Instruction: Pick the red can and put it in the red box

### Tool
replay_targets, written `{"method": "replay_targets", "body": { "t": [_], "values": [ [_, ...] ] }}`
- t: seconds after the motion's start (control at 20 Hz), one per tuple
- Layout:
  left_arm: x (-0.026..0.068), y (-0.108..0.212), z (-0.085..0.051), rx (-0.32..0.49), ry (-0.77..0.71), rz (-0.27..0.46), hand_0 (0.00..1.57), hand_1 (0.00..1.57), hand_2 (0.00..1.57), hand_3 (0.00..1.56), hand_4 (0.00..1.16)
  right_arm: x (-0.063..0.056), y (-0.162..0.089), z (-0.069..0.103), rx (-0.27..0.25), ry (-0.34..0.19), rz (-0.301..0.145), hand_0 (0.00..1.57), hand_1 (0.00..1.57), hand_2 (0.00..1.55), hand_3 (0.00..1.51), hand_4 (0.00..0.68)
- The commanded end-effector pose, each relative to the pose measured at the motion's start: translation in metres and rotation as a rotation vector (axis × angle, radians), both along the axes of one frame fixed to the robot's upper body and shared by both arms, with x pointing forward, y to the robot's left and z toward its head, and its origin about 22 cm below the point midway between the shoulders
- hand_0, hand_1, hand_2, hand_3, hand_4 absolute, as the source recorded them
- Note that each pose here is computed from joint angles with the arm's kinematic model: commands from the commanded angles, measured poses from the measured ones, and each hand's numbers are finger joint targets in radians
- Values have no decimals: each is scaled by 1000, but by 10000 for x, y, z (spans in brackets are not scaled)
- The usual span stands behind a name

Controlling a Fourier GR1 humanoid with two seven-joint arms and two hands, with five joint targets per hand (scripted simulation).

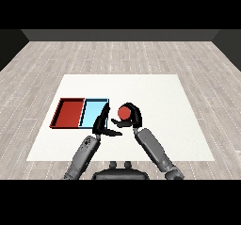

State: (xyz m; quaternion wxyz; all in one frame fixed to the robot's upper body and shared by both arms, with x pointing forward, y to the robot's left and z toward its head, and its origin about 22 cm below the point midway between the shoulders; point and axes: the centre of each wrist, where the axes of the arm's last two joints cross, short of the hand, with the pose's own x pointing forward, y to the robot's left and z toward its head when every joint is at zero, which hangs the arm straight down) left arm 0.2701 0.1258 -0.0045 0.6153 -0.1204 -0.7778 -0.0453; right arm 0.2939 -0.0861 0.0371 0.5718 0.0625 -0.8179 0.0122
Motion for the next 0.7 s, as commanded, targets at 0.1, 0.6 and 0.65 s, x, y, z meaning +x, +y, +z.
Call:
{"method": "replay_targets", "body": {
  "t": [0.1, 0.6, 0.65],
  "values": [
    [84, -146, -170, -3, 31, -29, 0, 0, 0, 0, 0, 30, 55, 21, -5, -1, 4, 1443, 1443, 1434, 1387, 633],
    [161, -196, -269, -24, 62, -56, 0, 0, 0, 0, 0, -52, 239, 25, 21, -13, 59, 1451, 1451, 1436, 1376, 624],
    [79, -182, -131, -28, 51, -56, 0, 0, 0, 0, 0, 35, 391, 25, 10, 10, 52, 1453, 1453, 1432, 1372, 625]
  ]
}}
